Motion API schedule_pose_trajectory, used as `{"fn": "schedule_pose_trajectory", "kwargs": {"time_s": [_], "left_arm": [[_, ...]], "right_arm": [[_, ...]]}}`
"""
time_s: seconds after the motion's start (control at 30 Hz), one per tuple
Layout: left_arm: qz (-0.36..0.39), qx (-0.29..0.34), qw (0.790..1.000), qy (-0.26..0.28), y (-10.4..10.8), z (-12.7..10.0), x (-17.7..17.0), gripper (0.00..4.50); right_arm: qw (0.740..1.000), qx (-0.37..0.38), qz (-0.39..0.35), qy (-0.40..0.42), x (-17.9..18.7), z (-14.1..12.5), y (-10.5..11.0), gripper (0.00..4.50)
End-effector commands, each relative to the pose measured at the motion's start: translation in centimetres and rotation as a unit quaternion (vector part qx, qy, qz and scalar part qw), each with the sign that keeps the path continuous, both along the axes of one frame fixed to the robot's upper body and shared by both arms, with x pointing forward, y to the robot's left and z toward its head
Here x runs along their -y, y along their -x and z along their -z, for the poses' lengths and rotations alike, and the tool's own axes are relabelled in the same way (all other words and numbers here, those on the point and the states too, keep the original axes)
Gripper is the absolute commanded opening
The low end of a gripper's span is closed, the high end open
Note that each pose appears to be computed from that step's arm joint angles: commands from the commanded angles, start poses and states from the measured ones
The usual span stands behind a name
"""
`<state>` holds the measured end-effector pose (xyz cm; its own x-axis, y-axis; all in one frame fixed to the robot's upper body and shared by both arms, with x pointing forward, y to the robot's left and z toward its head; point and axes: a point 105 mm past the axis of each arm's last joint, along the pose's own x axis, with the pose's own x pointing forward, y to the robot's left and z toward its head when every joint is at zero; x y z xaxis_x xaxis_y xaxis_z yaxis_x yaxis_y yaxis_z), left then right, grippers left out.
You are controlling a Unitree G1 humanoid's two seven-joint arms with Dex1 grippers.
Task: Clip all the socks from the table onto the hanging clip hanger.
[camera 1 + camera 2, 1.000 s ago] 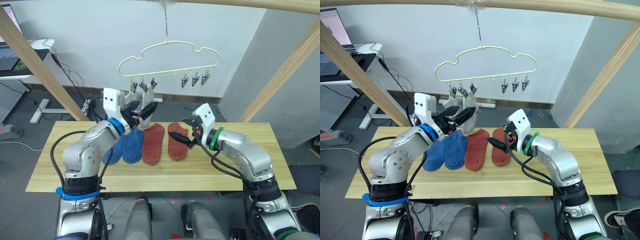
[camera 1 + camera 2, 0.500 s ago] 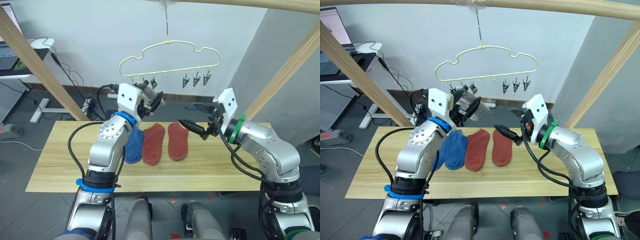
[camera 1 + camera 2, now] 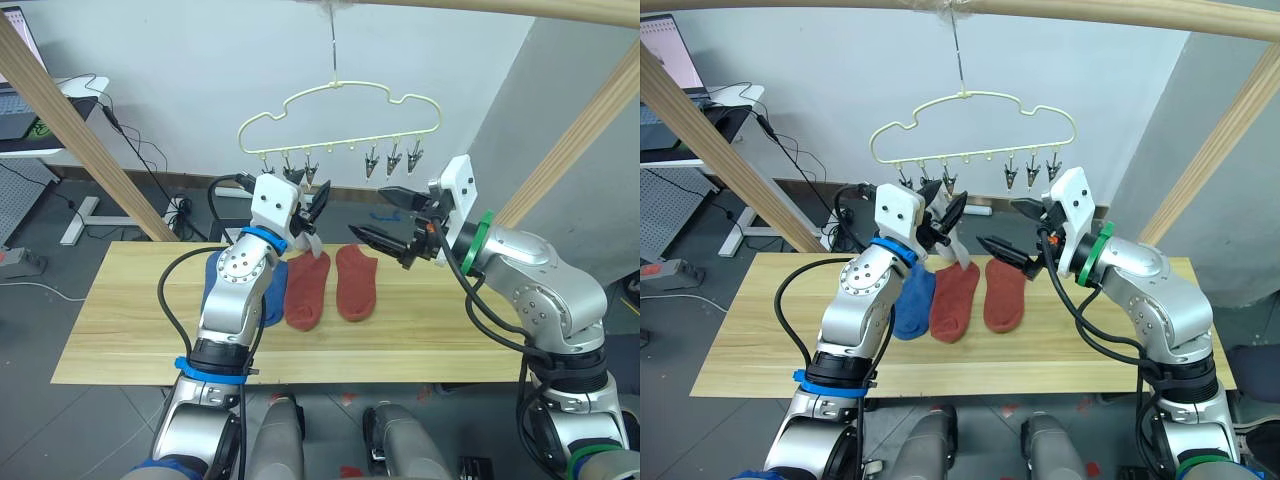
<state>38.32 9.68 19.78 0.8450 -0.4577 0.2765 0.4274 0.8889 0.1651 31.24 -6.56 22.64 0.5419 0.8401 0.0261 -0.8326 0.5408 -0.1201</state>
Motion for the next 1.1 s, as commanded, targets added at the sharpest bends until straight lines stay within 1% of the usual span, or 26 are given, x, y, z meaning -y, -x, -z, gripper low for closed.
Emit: {"fn": "schedule_pose_trajectory", "kwargs": {"time_s": [0.03, 0.23, 0.47, 1.1], "left_arm": [[-0.007, 0.028, 1.0, 0.004, 0.1, -1.3, -0.1, 2.54], [-0.013, 0.019, 1.0, 0.012, -0.5, -0.8, 0.3, 2.54], [-0.025, 0.019, 0.999, 0.023, -1.1, -0.7, 0.1, 2.54], [-0.034, 0.026, 0.999, 0.031, -2.5, -0.8, 0.4, 2.54]], "right_arm": [[0.999, 0.024, -0.02, -0.017, -0.1, -1.6, 0.6, 4.5], [0.998, 0.027, -0.042, -0.025, -0.5, -2.4, 1.1, 4.5], [0.998, 0.03, -0.054, -0.024, -0.8, -3.1, 1.7, 4.5], [0.997, 0.034, -0.056, -0.026, -0.8, -3.7, 1.9, 4.5]]}}
